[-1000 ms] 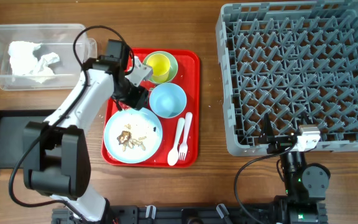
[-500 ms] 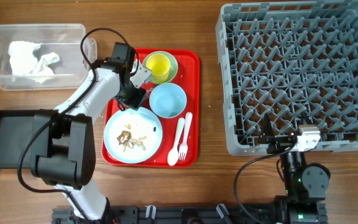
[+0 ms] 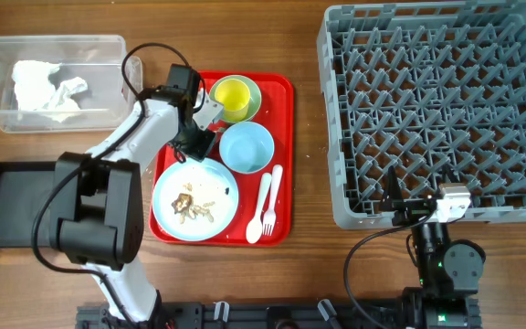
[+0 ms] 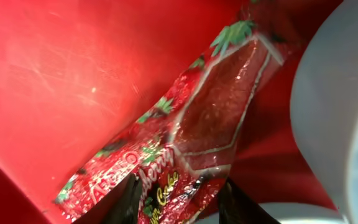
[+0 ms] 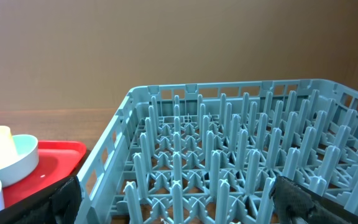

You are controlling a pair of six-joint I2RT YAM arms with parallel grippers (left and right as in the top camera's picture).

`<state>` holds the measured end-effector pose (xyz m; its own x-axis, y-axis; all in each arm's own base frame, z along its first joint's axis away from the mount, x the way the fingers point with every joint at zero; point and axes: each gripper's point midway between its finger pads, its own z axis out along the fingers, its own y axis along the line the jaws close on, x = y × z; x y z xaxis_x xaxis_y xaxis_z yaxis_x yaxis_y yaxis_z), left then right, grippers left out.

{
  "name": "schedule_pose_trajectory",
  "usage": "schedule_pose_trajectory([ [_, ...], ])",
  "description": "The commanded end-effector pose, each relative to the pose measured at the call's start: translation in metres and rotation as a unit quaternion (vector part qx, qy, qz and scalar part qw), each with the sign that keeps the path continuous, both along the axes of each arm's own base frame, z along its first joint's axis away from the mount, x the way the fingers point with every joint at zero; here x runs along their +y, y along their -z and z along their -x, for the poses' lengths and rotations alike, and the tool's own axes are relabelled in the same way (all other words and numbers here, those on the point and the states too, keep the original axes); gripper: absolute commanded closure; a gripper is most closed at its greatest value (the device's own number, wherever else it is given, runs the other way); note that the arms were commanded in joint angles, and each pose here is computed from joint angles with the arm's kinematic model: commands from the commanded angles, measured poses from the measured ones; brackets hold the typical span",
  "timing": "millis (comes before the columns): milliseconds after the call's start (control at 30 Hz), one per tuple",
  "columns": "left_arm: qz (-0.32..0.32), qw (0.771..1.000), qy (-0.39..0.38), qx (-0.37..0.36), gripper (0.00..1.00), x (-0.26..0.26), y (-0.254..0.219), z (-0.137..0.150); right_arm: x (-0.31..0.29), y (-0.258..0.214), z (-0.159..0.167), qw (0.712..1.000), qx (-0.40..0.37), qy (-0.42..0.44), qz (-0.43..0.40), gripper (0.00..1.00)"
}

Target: Sort waste into correct bins and load items into the dishwasher rack

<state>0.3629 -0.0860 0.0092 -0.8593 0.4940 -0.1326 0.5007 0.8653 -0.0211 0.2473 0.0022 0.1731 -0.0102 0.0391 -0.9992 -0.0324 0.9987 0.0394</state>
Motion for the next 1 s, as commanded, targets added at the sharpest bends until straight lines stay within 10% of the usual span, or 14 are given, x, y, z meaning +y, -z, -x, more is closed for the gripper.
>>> schedule_pose_trajectory([
  [0, 0.006, 1.0, 0.006, 0.015, 0.66, -0.004, 0.011, 0.004, 0.0, -0.001, 0.0, 1.0, -0.002, -0.002, 0.006, 0.0],
  [133, 0.012, 1.0, 0.006, -0.012, 0.72, -0.006, 0.01, -0.009, 0.0, -0.001, 0.0, 1.0, -0.002, -0.002, 0.005, 0.0],
  [300, 0.018, 0.999, 0.006, -0.04, 0.47, -0.009, 0.008, -0.023, 0.0, -0.001, 0.0, 1.0, -0.002, -0.002, 0.005, 0.0],
  [967, -0.039, 0.989, 0.092, -0.108, 0.49, 0.008, 0.001, -0.053, 0.0, 0.0, 0.0, 1.0, -0.001, -0.002, 0.006, 0.0],
])
